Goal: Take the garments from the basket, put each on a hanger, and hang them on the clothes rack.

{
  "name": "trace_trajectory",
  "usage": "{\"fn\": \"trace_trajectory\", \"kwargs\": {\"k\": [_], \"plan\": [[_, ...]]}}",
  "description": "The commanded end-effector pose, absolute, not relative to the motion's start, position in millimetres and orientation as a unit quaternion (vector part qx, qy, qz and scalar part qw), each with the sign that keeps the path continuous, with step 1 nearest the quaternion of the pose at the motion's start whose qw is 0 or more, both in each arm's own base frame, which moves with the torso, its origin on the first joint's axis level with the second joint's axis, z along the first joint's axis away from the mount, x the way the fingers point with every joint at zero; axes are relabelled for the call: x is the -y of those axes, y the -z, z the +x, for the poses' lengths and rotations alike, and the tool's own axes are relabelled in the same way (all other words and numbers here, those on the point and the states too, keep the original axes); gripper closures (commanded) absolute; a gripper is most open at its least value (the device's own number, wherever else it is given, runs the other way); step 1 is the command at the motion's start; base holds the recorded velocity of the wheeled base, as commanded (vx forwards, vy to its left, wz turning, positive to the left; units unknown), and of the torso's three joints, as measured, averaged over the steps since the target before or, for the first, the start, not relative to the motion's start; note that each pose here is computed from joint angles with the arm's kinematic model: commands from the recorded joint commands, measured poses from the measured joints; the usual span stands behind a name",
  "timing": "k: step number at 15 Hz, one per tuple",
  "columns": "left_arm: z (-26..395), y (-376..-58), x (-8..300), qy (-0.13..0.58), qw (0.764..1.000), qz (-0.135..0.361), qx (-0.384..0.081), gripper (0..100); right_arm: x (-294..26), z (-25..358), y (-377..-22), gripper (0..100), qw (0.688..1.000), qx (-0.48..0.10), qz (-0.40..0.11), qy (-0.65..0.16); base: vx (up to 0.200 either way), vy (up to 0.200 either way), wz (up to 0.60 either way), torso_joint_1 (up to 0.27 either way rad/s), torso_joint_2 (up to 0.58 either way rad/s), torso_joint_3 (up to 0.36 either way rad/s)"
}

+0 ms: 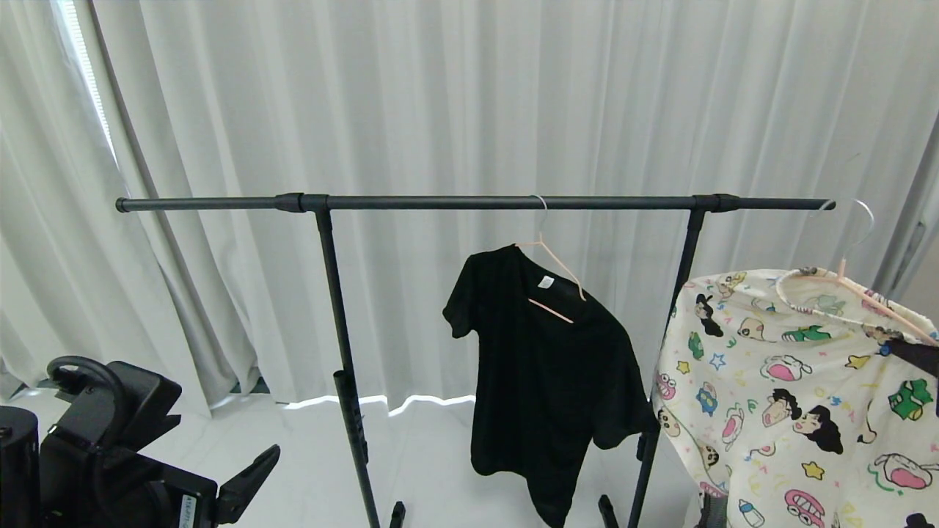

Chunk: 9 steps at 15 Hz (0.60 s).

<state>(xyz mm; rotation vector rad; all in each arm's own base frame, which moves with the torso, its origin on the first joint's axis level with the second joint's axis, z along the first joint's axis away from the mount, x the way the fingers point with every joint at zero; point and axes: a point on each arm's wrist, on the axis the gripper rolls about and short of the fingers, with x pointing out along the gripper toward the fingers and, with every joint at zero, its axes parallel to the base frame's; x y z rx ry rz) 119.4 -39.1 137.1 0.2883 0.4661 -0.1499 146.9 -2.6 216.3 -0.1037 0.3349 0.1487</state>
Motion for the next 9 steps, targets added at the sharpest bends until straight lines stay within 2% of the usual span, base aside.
{"fn": "trace_trajectory", "kwargs": {"k": [1,9], "plan": [[119,-137,39,0.073,0.96,0.142,-0.23,0,-1,170,-216,100,0.978,-0.182,-0.052,-0.089,0.2,0.0,0.0,0.002,0.0,0.007],[119,-137,39,0.075,0.96,0.143,-0.23,0,-15,191,-218,100,0.976,-0.169,-0.059,-0.125,0.2,0.0,0.0,0.001,0.0,0.001]]}}
